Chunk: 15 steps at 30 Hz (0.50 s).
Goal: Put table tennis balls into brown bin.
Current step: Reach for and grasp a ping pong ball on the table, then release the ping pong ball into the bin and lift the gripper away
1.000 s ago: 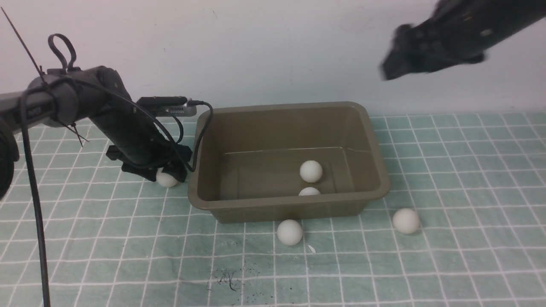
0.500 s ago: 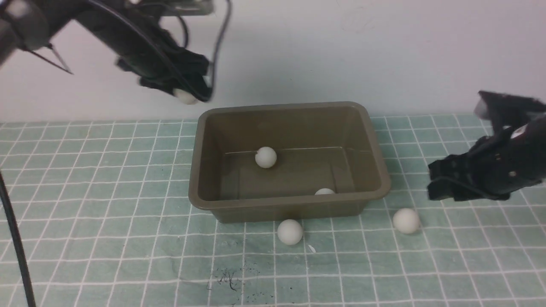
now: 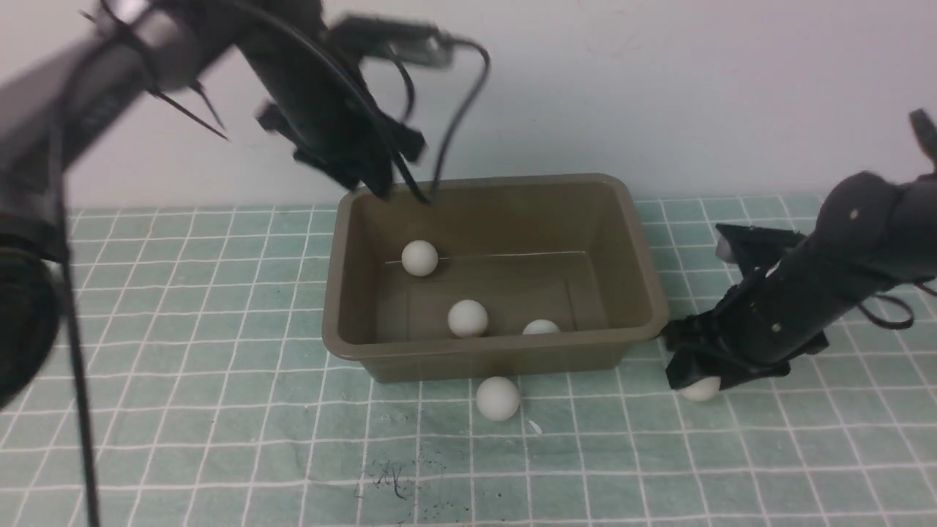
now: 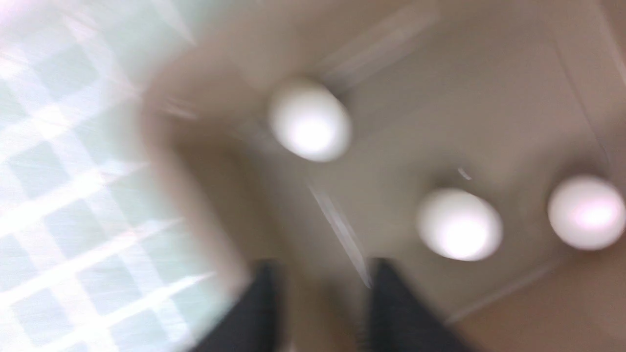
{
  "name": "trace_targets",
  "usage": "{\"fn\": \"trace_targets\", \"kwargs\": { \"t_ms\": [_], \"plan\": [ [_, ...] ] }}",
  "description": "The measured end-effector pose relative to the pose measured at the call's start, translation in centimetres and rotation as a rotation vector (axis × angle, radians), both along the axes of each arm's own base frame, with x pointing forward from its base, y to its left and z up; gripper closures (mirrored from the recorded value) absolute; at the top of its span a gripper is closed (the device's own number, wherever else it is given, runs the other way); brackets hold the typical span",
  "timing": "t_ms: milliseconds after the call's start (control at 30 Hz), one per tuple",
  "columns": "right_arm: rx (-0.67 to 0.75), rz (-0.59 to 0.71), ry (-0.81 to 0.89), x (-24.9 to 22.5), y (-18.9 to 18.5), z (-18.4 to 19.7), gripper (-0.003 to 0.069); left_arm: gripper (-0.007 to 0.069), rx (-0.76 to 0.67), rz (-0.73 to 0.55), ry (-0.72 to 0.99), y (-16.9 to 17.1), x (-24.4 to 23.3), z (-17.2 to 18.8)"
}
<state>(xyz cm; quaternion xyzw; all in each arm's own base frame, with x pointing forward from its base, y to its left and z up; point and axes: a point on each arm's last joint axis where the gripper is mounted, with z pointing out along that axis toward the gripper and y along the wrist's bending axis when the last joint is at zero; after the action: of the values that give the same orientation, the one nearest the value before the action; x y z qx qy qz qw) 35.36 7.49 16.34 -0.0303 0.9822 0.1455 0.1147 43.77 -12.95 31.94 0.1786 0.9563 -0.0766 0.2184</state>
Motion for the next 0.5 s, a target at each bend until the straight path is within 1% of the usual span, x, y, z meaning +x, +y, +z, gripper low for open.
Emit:
{"fn": "trace_targets", "kwargs": {
  "t_ms": [33,67,100,133,200,233,300,333,367,433,467,500],
  "plan": [
    [0.012,-0.006,-0.015,-0.1,-0.3,1.5,0.0293,0.0561,-0.006,0.027,-0.024,1.1,-0.4,1.3],
    [0.033,-0.019,-0.044,-0.2,-0.5,3.3,0.0293,0.0595,-0.016,0.05,-0.044,2.2,-1.1,2.6],
    [0.037,-0.021,-0.05,-0.3,-0.6,3.6,0.0293,0.0599,-0.018,0.058,-0.04,2.5,-1.2,2.6],
    [0.067,-0.031,-0.111,-0.7,-0.6,6.1,0.0293,0.0616,-0.027,0.079,-0.044,3.5,-2.2,3.5],
    [0.126,-0.043,-0.226,-1.5,-0.1,9.8,0.0294,0.0628,-0.029,0.096,0.001,4.5,-3.5,3.0],
    [0.168,-0.027,-0.333,-2.2,0.9,12.5,0.0294,0.063,-0.025,0.095,0.026,4.7,-4.4,2.7],
    [0.193,0.023,-0.449,-2.3,2.4,14.6,0.0294,0.063,-0.022,0.09,0.104,4.8,-6.4,0.9],
    [0.193,0.024,-0.458,-2.2,2.4,14.8,0.0294,0.063,-0.02,0.09,0.112,4.8,-6.4,0.9],
    [0.202,0.06,-0.497,-1.8,3.6,15.3,0.0294,0.063,-0.029,0.093,0.176,4.9,-7.9,-1.0],
    [0.207,0.094,-0.508,-0.7,5.0,15.2,0.0291,0.063,-0.041,0.106,0.189,5.1,-9.4,-2.3],
    [0.207,0.103,-0.512,-0.2,5.4,15.2,0.0279,0.063,-0.044,0.113,0.183,5.2,-10.0,-2.9],
    [0.203,0.113,-0.499,0.5,5.9,14.6,0.0244,0.063,-0.047,0.121,0.182,5.3,-10.7,-3.6]
  ]
}}
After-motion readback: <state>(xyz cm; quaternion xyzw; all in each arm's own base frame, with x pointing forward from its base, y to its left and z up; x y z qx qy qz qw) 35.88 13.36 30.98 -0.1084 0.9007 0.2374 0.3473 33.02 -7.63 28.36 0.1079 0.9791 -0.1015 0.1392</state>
